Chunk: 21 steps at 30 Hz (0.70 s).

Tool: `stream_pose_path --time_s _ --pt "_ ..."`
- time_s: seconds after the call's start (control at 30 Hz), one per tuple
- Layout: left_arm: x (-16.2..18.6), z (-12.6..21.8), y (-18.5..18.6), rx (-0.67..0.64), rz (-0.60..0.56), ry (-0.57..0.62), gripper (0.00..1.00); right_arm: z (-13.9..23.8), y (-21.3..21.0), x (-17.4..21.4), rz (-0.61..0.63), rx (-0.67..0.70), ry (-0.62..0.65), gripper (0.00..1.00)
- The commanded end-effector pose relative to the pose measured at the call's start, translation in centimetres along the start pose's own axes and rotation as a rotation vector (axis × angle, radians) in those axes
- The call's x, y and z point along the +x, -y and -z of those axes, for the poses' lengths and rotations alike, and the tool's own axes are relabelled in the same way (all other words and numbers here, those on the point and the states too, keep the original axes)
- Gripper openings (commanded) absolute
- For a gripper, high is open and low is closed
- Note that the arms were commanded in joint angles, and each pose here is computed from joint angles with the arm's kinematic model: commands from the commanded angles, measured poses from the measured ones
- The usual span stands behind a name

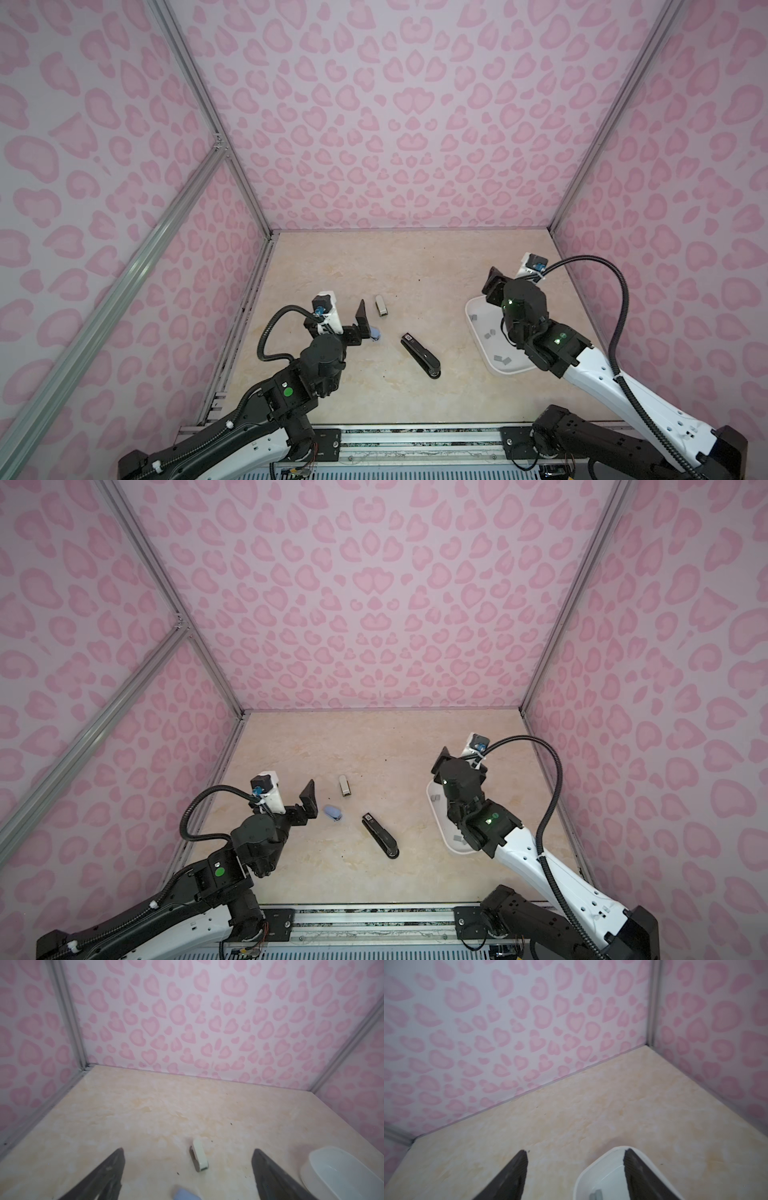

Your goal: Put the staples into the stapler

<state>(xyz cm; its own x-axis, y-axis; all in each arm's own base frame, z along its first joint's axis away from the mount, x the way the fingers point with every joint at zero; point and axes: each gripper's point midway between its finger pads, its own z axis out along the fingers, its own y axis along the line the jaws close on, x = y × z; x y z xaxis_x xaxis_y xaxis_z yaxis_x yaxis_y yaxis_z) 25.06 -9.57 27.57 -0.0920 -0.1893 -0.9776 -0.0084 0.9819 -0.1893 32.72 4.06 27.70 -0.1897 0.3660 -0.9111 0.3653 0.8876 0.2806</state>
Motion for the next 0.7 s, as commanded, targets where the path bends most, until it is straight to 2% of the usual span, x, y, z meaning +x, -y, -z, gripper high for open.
stream_pose_path --time_s 0.0,0.13,0.23,0.37,0.53,0.67 --pt "-1.1 0.0 -3.9 -0.102 -0.055 0.060 0.96 -2.9 8.4 3.2 0.004 0.228 -0.151 0.70" --pt "1.0 -1.0 -8.6 -0.246 -0.078 0.034 0.96 -5.7 14.7 8.9 -0.178 0.283 -0.355 0.68" --pt "4.0 -1.6 -12.4 -0.438 -0.119 -0.003 0.96 -6.2 16.0 10.4 -0.266 0.273 -0.422 0.68" --pt "6.8 -2.6 -14.4 -0.505 -0.215 -0.038 0.96 -5.9 15.6 11.9 -0.273 0.244 -0.479 0.67" --pt "8.9 -3.5 -15.3 -0.517 -0.197 -0.078 0.96 -5.5 15.0 16.0 -0.372 0.169 -0.535 0.66" --pt "9.0 -3.3 -16.5 -0.565 -0.167 -0.059 0.96 -4.9 13.1 17.2 -0.375 0.100 -0.583 0.66"
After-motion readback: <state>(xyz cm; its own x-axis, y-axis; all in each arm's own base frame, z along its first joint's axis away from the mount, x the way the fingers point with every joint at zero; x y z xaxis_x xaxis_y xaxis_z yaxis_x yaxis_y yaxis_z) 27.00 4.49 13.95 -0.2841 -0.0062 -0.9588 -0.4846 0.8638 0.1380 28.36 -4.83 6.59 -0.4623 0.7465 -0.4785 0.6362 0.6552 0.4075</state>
